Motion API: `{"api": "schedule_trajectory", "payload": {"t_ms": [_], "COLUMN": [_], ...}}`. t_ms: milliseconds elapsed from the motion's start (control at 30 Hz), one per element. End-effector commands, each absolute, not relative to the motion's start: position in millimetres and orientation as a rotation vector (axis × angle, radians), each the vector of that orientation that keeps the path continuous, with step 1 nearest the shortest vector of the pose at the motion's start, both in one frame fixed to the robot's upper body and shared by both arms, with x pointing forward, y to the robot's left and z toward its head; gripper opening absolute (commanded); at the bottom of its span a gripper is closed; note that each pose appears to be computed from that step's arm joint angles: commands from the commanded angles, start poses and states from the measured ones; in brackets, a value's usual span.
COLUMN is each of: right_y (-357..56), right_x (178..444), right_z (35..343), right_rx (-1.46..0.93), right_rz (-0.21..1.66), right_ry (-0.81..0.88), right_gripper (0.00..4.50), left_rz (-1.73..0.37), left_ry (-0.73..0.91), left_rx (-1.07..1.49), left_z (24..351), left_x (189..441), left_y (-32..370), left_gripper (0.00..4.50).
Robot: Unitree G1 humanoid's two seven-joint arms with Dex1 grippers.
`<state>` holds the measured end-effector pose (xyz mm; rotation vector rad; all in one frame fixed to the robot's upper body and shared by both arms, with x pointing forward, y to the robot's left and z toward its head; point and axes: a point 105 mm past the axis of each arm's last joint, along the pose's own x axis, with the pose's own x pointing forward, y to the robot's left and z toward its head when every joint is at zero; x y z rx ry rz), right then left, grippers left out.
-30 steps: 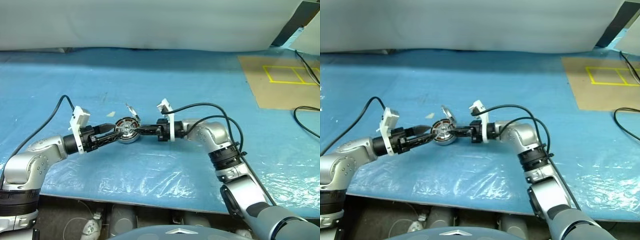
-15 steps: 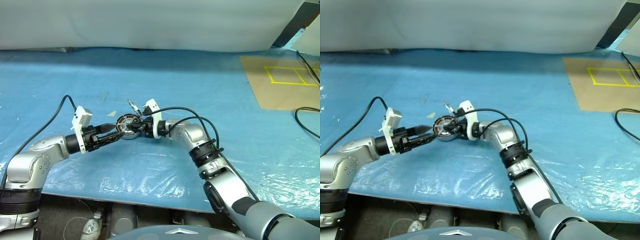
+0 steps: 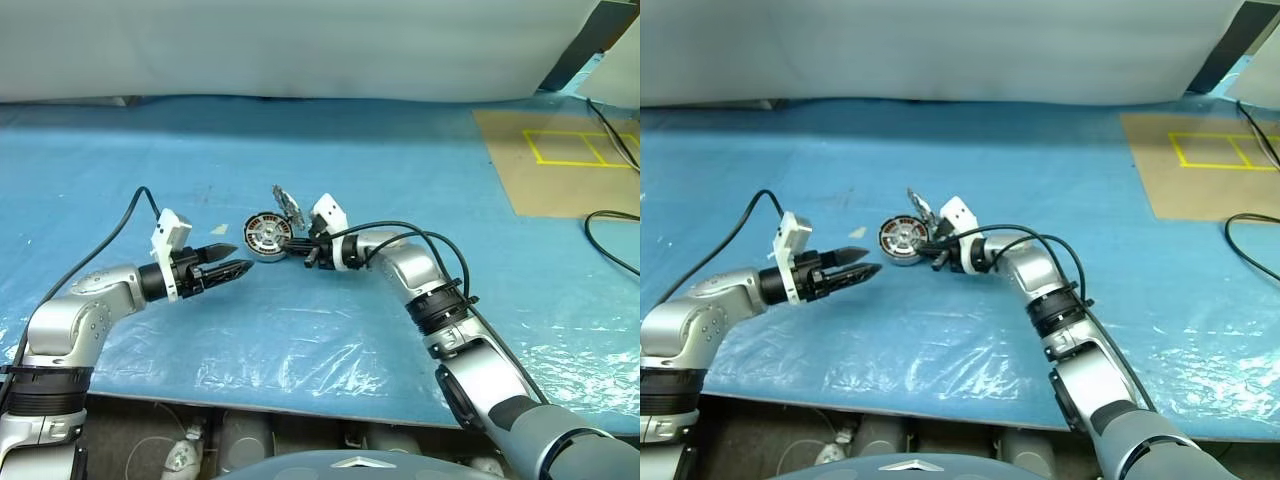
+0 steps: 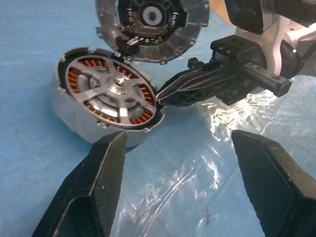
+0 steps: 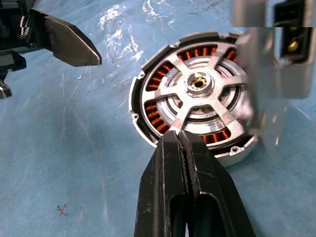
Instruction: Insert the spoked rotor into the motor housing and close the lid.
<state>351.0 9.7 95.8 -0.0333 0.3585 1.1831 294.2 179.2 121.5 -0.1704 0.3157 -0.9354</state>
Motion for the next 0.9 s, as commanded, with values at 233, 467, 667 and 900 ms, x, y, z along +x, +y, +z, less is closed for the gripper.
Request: {"api": "schedule_trajectory", "payload": {"t_ms": [233,467,667,900], "right_y": [20.4,-26.1,-69.7,-46.2], "right_x": [337.4,310.9,369.6,401.7], "right_z": [168.4,164.7,174.5,158.4], "right_rx": [0.250,0.137,0.209,0.162], "right_rz": [1.358,1.467,1.077,0.877], "right_ry": [0.250,0.265,0.169,0.160], "right_gripper": [0.00,0.00,0.00,0.00], "left_rz": [-0.892,-0.868,-0.831,-0.789], "left_ry": [0.244,0.175,0.145,0.103], "left_rx": [-0.118,-0.126,-0.127,-0.148], "left_z": [128.8,141.6,140.5,144.7], "left_x": [304.0,316.3,321.3,328.4], "left_y": [185.1,184.3,183.9,185.2], "left_gripper": [3.54,3.54,3.54,3.54]}}
